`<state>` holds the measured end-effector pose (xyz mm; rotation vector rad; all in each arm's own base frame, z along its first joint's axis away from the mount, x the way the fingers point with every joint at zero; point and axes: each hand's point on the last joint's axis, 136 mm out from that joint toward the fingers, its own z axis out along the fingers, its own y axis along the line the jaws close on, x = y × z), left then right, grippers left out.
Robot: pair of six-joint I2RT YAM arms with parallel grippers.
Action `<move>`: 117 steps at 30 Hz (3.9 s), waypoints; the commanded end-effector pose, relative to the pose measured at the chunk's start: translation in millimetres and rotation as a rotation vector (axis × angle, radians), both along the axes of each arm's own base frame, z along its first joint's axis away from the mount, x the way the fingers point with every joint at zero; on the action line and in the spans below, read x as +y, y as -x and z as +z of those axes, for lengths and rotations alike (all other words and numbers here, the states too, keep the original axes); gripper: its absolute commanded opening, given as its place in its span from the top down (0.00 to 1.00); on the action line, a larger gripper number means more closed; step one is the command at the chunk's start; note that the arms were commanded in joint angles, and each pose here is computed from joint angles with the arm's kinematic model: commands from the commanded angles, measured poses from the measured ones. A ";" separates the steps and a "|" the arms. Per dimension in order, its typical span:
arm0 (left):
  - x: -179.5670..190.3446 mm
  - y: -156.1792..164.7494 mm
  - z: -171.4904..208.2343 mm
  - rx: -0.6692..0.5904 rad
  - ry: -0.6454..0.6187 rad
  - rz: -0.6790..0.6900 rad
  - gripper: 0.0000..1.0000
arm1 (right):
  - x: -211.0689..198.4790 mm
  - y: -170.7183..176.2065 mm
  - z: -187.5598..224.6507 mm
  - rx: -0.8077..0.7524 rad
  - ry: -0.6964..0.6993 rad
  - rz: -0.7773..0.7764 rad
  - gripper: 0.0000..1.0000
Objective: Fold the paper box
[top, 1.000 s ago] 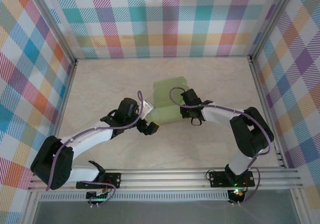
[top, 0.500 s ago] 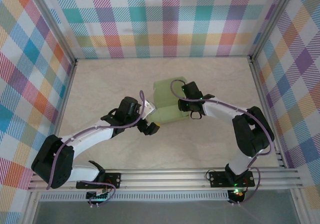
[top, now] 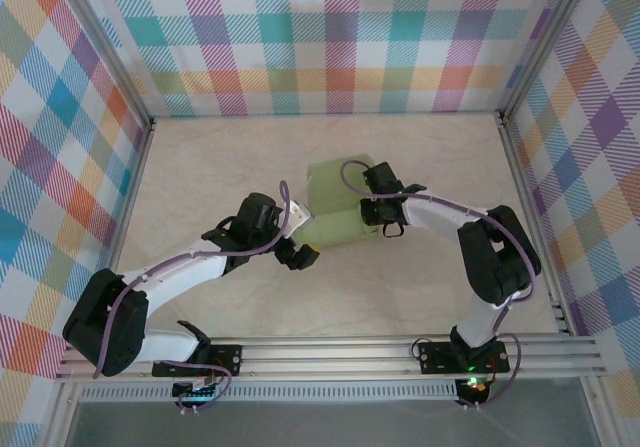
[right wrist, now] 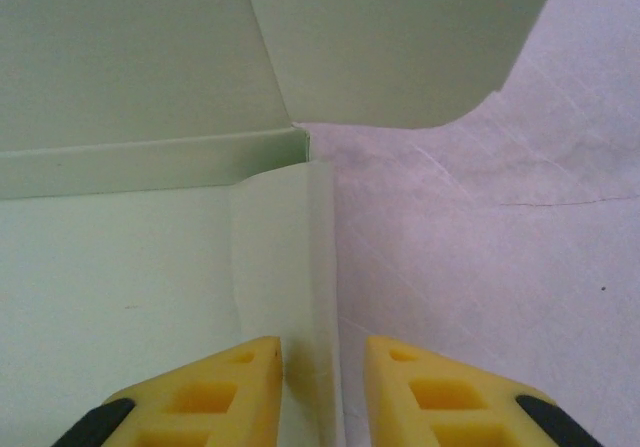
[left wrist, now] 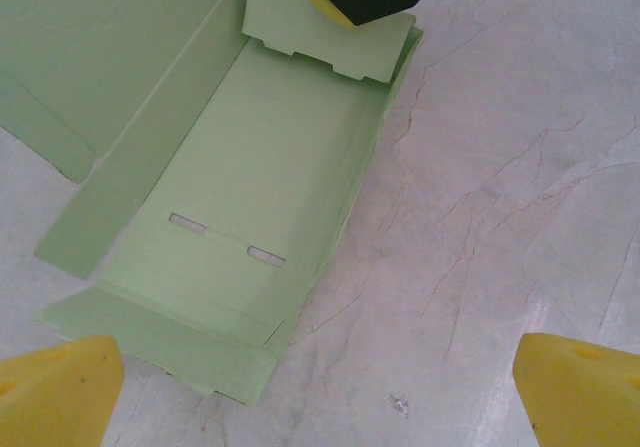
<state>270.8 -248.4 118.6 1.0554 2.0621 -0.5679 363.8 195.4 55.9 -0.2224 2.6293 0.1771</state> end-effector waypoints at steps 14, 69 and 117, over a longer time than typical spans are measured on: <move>-5.8 3.2 -2.7 0.013 0.000 -0.030 0.00 | 6.0 -2.1 -3.7 0.060 -0.095 0.022 0.81; 113.9 -56.2 39.8 -0.092 0.220 0.653 0.00 | -26.9 39.9 -83.9 0.172 0.622 0.023 0.94; 90.8 -64.4 -6.2 0.230 0.310 0.732 0.00 | -2.2 -3.7 6.5 0.115 -0.323 -0.120 0.82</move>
